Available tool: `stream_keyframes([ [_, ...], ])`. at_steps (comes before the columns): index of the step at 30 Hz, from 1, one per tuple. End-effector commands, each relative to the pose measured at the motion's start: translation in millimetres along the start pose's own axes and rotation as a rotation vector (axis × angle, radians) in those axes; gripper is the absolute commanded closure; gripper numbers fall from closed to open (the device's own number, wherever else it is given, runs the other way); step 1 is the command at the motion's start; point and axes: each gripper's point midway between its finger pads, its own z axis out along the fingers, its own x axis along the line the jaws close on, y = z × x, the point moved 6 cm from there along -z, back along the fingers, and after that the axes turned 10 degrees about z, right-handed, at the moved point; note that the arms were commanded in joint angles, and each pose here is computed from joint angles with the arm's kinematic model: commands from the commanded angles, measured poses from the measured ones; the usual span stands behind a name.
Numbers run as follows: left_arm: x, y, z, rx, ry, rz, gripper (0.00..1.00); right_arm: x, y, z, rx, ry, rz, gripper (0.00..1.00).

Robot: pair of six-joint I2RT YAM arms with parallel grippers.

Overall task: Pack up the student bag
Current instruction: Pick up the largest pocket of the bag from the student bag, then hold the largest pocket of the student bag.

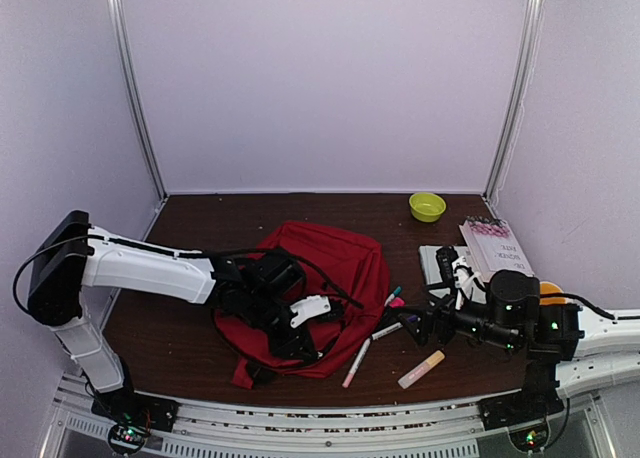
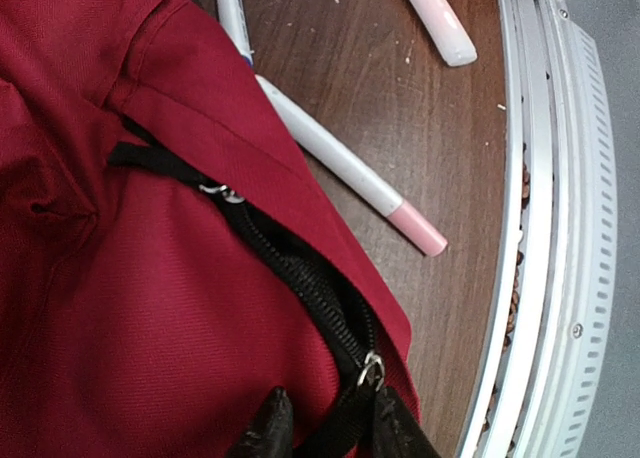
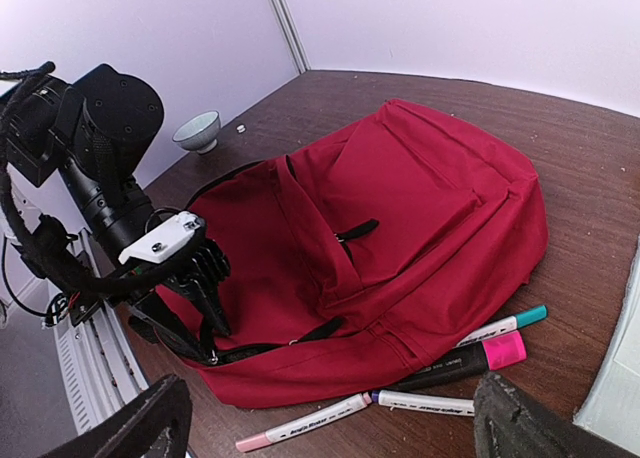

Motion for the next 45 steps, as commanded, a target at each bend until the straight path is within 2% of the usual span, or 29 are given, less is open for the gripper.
stream_keyframes([
  [1, 0, 6, -7, -0.001, 0.013, 0.025, 0.75, 0, -1, 0, -0.012, 0.008, 0.005, 0.01],
  [8, -5, 15, -23, -0.035, 0.024, 0.011, 1.00, 2, 0, 4, -0.013, 0.017, 0.008, 0.01],
  [20, -14, 27, -49, -0.090, 0.074, -0.001, 0.98, 6, -4, 19, 0.024, 0.005, 0.019, 0.02],
  [23, -16, 27, -48, -0.085, 0.080, 0.000, 0.93, 7, -8, 24, 0.032, 0.012, 0.019, 0.02],
  [38, -19, 32, -41, -0.051, 0.109, 0.008, 0.89, 7, -12, 28, 0.056, 0.011, 0.028, 0.02],
  [43, -24, 34, -36, -0.042, 0.107, 0.010, 1.00, 7, -13, 28, 0.055, 0.012, 0.024, 0.02],
  [45, -25, 33, -32, -0.031, 0.106, 0.005, 1.00, 7, -13, 28, 0.054, 0.013, 0.024, 0.02],
])
